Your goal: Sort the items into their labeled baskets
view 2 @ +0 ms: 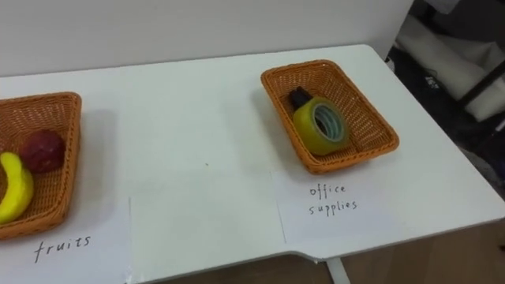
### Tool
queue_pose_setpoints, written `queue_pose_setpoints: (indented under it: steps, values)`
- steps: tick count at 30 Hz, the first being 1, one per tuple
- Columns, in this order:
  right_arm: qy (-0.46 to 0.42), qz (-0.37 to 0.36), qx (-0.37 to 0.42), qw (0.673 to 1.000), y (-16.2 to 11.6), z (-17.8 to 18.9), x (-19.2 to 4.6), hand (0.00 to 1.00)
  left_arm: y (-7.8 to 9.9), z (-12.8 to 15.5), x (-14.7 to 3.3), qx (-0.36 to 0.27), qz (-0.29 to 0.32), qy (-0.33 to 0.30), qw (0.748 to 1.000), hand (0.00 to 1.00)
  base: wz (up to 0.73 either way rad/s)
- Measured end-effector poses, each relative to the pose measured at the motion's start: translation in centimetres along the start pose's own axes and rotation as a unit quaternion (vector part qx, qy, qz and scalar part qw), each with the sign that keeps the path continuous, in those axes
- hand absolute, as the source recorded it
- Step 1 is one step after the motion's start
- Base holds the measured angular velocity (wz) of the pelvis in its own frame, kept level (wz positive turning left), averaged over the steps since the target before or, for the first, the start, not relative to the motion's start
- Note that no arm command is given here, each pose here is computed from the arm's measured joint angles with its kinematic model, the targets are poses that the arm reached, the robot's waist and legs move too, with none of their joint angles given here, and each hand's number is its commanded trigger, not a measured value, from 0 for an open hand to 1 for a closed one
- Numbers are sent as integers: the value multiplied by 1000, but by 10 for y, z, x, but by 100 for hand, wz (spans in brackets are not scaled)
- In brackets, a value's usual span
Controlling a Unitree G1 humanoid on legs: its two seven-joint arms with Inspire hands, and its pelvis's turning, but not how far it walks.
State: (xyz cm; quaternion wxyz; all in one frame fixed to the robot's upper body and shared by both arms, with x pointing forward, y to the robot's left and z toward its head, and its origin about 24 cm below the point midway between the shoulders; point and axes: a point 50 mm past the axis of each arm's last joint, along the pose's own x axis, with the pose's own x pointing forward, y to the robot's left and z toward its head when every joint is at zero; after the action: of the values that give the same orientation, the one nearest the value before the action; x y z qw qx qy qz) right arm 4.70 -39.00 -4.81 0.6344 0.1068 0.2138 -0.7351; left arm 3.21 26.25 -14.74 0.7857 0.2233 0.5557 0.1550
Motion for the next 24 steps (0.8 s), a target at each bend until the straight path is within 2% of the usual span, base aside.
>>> queue_pose_setpoints:
  steps: [6, 13, 19, 24]
  values:
    - [109, -69, -29, 991, -36, -64, -9, 0, -10, 0, -3, -7, -16, 0, 1000, 0, -3]
    - [224, -94, -67, 968, -64, -119, -22, 0, -16, -6, -4, -10, -28, 14, 999, 0, 0]
    - [312, 7, -147, 938, -79, -159, -44, 0, -18, -16, -6, -16, -33, 42, 998, 0, 1]
    - [341, 151, -275, 886, -73, -177, -60, 0, -22, -15, -6, -12, -46, 47, 998, 0, 8]
